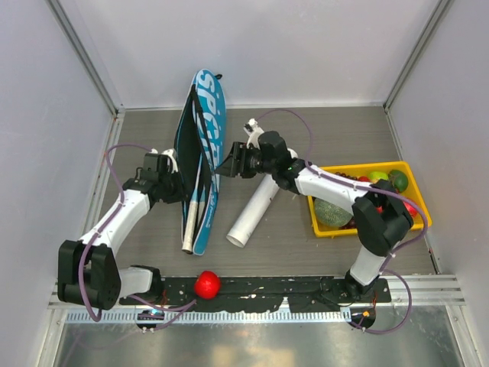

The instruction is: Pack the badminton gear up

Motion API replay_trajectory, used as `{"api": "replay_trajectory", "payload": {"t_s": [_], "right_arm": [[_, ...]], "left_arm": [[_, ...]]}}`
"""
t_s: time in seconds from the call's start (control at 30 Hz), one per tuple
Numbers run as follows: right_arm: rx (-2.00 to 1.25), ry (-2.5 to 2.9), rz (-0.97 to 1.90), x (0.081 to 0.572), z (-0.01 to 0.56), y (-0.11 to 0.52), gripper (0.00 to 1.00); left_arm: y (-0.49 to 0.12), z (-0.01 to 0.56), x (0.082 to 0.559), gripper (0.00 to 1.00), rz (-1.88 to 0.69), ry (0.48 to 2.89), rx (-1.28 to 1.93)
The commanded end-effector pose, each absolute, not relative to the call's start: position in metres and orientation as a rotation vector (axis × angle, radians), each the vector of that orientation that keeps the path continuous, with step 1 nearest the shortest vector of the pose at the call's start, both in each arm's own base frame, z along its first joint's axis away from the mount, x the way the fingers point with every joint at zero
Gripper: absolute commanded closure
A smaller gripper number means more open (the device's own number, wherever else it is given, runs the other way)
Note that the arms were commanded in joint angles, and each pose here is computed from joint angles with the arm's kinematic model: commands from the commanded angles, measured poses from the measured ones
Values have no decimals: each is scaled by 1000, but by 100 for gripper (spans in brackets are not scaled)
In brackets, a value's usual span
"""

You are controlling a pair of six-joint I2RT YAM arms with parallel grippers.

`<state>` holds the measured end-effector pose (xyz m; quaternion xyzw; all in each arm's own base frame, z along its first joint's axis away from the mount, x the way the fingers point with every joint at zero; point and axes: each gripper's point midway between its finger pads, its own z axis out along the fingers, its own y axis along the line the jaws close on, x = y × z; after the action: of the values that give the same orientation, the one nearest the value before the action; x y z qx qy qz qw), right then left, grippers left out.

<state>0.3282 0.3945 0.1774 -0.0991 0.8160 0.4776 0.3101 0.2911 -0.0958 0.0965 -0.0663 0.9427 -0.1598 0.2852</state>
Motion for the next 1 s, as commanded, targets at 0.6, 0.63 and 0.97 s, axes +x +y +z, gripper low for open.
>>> {"api": "replay_trajectory", "payload": {"t_s": [0.6, 0.63, 0.97], "right_arm": [[-401, 2234, 1074, 254, 170, 459, 45], [-399, 2234, 1071, 255, 170, 460, 45], [-421, 2310, 1044, 249, 139, 468, 48]], "left_arm": [[-119, 141, 304, 100, -612, 2351, -167], [-119, 142, 304, 100, -617, 2349, -167], [-121, 147, 304, 100, -635, 2341, -158]]}}
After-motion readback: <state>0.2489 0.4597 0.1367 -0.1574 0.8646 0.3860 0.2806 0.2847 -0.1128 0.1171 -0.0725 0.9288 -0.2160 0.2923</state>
